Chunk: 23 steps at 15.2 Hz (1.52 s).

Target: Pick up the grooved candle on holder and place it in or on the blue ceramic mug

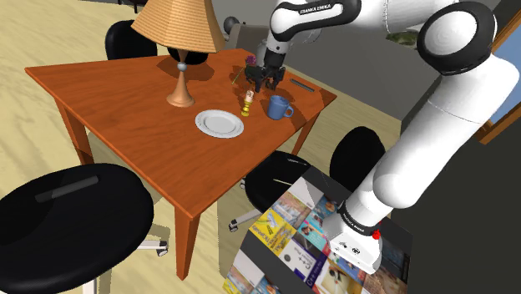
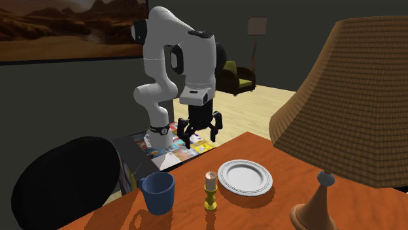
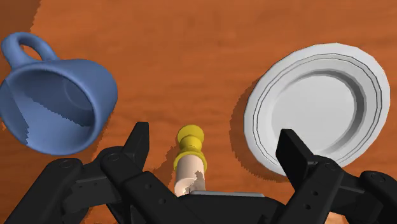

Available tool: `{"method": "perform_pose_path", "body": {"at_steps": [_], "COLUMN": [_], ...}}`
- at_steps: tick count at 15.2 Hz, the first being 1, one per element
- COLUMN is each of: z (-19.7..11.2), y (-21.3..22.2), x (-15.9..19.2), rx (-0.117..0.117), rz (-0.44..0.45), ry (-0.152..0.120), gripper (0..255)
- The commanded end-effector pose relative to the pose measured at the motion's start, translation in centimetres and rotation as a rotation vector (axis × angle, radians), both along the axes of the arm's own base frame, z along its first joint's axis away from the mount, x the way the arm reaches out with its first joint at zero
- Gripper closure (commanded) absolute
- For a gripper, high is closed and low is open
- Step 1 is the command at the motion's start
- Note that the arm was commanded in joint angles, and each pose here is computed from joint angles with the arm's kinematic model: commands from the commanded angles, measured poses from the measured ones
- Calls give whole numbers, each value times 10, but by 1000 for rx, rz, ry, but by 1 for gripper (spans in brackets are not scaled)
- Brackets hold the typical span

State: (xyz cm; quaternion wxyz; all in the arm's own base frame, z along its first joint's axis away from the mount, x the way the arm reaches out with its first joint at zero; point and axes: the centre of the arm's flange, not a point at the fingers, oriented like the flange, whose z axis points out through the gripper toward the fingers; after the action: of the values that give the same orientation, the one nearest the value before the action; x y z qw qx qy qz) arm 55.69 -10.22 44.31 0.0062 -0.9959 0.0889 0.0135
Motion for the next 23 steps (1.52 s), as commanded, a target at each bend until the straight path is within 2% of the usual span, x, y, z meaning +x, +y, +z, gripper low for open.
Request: {"method": "perform_pose_path", "body": {"at_steps": [1, 8, 16, 23], "z": [-8, -40, -80, -80], "y": [-5, -31, -30, -30], "x": [21, 100, 100, 100], "rx": [-1, -3, -3, -3], "rz": [1, 3, 3, 3], "ry": [-3, -11, -11, -11], "gripper": [0, 0, 0, 0]}}
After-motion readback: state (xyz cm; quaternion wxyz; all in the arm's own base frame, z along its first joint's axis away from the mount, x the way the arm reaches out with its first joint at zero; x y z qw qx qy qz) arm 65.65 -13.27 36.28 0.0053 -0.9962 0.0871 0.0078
